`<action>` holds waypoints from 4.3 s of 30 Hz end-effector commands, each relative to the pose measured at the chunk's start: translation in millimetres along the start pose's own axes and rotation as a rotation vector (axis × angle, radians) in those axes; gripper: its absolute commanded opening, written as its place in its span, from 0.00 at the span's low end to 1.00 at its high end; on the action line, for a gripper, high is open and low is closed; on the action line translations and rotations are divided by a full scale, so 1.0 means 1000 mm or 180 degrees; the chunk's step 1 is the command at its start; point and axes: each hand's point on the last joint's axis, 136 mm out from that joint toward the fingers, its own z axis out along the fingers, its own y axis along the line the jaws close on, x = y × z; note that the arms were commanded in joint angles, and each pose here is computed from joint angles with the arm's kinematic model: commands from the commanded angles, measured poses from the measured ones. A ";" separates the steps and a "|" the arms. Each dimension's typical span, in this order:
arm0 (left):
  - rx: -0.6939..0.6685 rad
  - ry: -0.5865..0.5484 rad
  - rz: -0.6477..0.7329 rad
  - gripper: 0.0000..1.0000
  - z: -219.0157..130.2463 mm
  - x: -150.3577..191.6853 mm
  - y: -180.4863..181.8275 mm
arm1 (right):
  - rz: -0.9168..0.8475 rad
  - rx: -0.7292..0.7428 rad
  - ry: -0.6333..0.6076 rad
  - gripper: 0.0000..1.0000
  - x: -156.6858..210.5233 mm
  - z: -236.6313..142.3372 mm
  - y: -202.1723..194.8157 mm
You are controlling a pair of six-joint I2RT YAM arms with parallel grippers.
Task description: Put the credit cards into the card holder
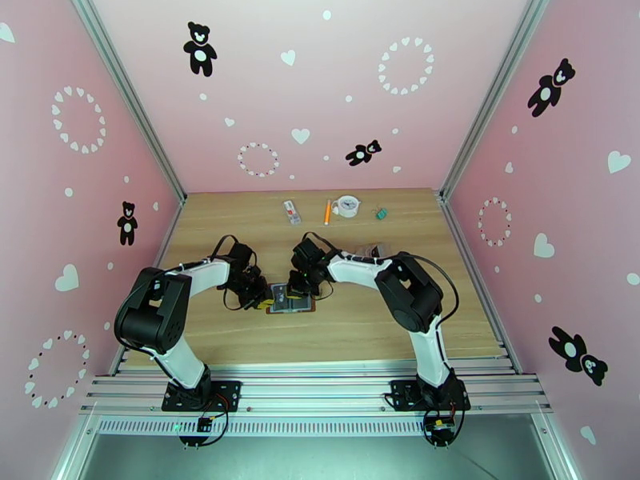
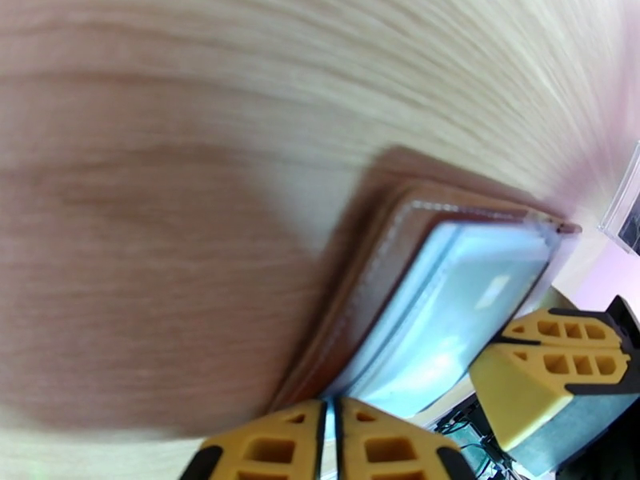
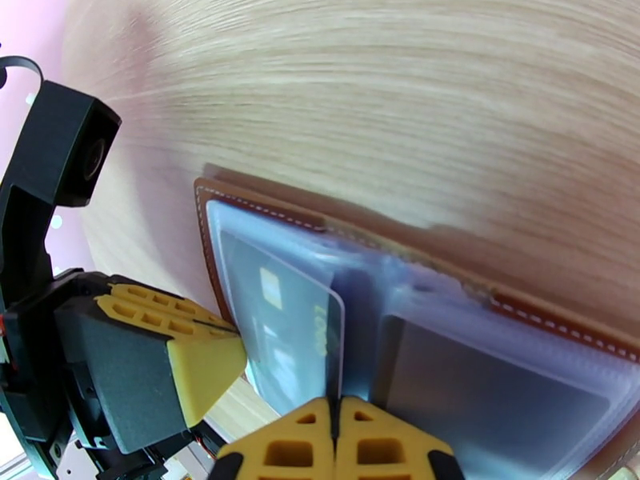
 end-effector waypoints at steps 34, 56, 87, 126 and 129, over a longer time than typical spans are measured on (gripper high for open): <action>-0.0067 -0.0190 -0.0037 0.23 -0.011 0.002 0.002 | -0.0044 0.0382 0.0399 0.00 0.011 0.012 -0.009; 0.0241 -0.0213 0.0186 0.31 -0.014 0.000 -0.030 | 0.0067 0.0715 0.0508 0.00 0.026 0.016 -0.040; 0.0236 -0.0155 0.0300 0.30 -0.002 0.009 -0.044 | 0.0044 0.0683 0.0494 0.00 0.030 0.010 -0.039; 0.0009 -0.0358 0.0136 0.49 0.003 -0.010 -0.007 | -0.0137 0.1856 -0.0131 0.44 0.009 -0.119 -0.079; 0.0023 -0.0312 0.0149 0.48 0.008 -0.009 -0.008 | -0.0066 0.1723 -0.0040 0.42 0.013 -0.108 -0.078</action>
